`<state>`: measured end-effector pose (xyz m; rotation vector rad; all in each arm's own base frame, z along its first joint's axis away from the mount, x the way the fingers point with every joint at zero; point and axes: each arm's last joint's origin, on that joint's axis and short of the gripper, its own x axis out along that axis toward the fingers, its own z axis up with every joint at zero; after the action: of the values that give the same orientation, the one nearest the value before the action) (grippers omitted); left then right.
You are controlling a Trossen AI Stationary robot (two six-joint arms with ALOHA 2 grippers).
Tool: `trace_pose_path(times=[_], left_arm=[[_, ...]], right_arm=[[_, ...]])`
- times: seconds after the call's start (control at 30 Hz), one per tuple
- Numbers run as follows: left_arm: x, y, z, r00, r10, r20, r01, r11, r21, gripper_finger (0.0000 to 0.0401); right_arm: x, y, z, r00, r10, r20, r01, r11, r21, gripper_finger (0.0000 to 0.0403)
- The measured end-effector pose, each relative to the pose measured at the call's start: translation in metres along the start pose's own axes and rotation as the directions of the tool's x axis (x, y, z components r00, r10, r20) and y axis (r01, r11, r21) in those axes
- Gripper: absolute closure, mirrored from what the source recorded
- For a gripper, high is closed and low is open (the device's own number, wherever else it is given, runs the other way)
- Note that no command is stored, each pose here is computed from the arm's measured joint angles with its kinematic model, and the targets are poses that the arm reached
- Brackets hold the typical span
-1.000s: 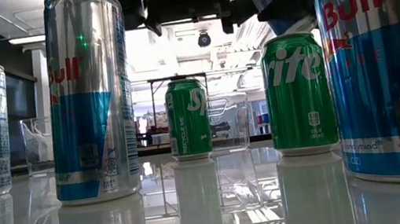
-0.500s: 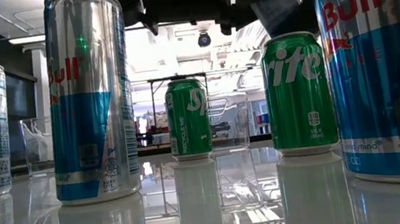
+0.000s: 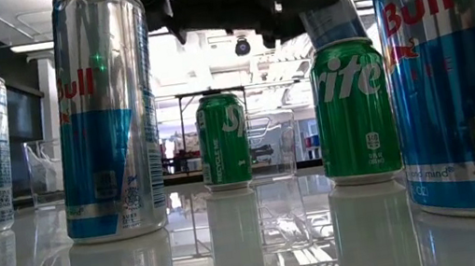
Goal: Sort soda cans
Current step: Put the blue-white soda can into the right transparent bin
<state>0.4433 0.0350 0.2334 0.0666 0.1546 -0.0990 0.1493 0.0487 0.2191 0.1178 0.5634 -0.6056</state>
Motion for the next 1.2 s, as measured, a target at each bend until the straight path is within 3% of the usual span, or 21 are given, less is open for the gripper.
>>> trace_pose_path(times=[0.23, 0.47, 0.83, 0.97, 1.2], left_arm=[[0.046, 0.006, -0.024, 0.998, -0.040, -0.048, 0.038, 0.998, -0.044, 0.0113], [0.083, 0.011, -0.037, 0.984, -0.062, -0.169, 0.056, 0.998, -0.042, 0.0110], [0.090, 0.015, -0.055, 0.974, -0.051, -0.221, 0.034, 0.996, -0.082, 0.0090], [0.089, 0.016, -0.058, 0.967, -0.110, -0.230, 0.091, 0.992, -0.091, 0.0064], [0.084, 0.030, -0.057, 0.959, -0.134, -0.251, 0.106, 0.987, -0.121, 0.0039]], right_arm=[[-0.031, -0.015, 0.035, 0.999, -0.017, -0.044, 0.020, 0.998, 0.057, 0.0061], [-0.033, -0.013, 0.041, 0.999, -0.005, -0.038, 0.008, 0.998, 0.061, 0.0061], [-0.026, -0.004, 0.037, 0.997, -0.006, -0.083, 0.009, 0.999, 0.030, 0.0061], [-0.025, -0.002, 0.036, 0.994, 0.006, -0.106, -0.003, 1.000, 0.025, 0.0061], [-0.024, -0.001, 0.036, 0.992, 0.032, -0.125, -0.031, 1.000, 0.004, 0.0061]])
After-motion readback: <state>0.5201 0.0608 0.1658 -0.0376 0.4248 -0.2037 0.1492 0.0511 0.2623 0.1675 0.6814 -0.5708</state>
